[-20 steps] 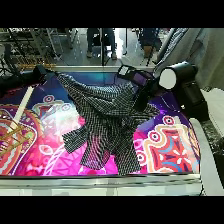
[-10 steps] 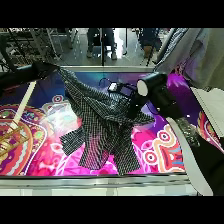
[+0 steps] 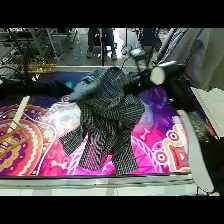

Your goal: Fold the clothes and pants, and hang the long-sleeved shirts on hangers.

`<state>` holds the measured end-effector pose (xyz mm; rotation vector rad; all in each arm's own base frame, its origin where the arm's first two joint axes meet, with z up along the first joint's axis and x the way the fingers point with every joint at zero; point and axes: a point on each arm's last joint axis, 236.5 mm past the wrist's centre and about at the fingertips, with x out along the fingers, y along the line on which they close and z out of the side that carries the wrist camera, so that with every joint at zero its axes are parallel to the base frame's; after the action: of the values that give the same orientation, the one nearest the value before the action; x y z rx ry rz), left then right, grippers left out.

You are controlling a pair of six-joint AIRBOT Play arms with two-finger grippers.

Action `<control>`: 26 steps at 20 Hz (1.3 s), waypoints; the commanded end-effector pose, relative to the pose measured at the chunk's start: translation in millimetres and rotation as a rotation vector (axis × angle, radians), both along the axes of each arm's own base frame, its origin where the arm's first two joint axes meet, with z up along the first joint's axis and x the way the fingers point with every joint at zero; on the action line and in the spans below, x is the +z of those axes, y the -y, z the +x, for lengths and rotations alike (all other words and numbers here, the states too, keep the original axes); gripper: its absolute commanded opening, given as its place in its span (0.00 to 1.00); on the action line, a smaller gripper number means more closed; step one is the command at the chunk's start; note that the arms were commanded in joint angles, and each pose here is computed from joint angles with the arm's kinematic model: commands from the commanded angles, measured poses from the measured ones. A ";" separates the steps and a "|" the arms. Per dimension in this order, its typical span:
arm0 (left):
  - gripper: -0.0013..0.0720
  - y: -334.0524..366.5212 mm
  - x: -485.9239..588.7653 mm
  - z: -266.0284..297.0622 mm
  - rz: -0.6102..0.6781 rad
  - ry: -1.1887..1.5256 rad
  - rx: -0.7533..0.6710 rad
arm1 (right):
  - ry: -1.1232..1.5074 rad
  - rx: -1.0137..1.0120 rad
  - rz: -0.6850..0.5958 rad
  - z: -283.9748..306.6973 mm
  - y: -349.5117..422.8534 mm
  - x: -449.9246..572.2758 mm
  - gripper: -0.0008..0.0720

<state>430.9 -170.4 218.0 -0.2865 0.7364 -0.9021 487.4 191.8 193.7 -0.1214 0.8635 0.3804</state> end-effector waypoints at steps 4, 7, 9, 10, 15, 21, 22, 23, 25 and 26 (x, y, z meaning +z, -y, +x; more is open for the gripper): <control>0.77 32.3 1.6 -27.8 -0.046 -0.083 -0.089 | 0.290 -0.252 0.340 -0.2 62.5 140.2 0.04; 0.77 42.7 20.8 -31.9 -0.139 -0.080 -0.113 | 0.499 -0.347 0.257 -9.4 109.8 194.0 0.04; 0.77 43.4 22.3 -32.2 -0.146 -0.079 -0.114 | 0.549 -0.366 0.229 -23.6 123.3 212.2 0.04; 0.77 43.4 22.2 -32.3 -0.145 -0.080 -0.115 | 0.579 -0.381 0.202 -30.5 132.3 221.3 0.04; 0.77 43.5 21.9 -33.4 -0.145 -0.082 -0.119 | 0.675 -0.708 -0.132 -69.4 242.0 244.8 0.04; 0.77 45.2 16.9 -49.1 -0.128 -0.116 -0.178 | 0.180 -1.490 -0.487 -234.4 436.5 169.4 0.04; 0.77 45.0 14.5 -53.0 -0.118 -0.126 -0.192 | 0.174 -1.578 -0.494 -261.1 455.7 173.7 0.04; 0.77 44.4 11.5 -56.7 -0.105 -0.136 -0.204 | 0.238 -1.672 -0.483 -286.0 475.1 189.2 0.04; 0.77 39.7 1.4 -57.4 -0.059 -0.146 -0.202 | 0.472 -1.820 -0.460 -326.5 506.8 236.3 0.04; 0.77 37.3 -3.2 -57.0 -0.038 -0.150 -0.198 | 0.584 -1.841 -0.487 -339.9 519.9 260.6 0.04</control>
<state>378.4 -212.9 226.9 -0.3653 0.8530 -1.1051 214.9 -289.7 408.6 0.1216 0.4220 -1.3292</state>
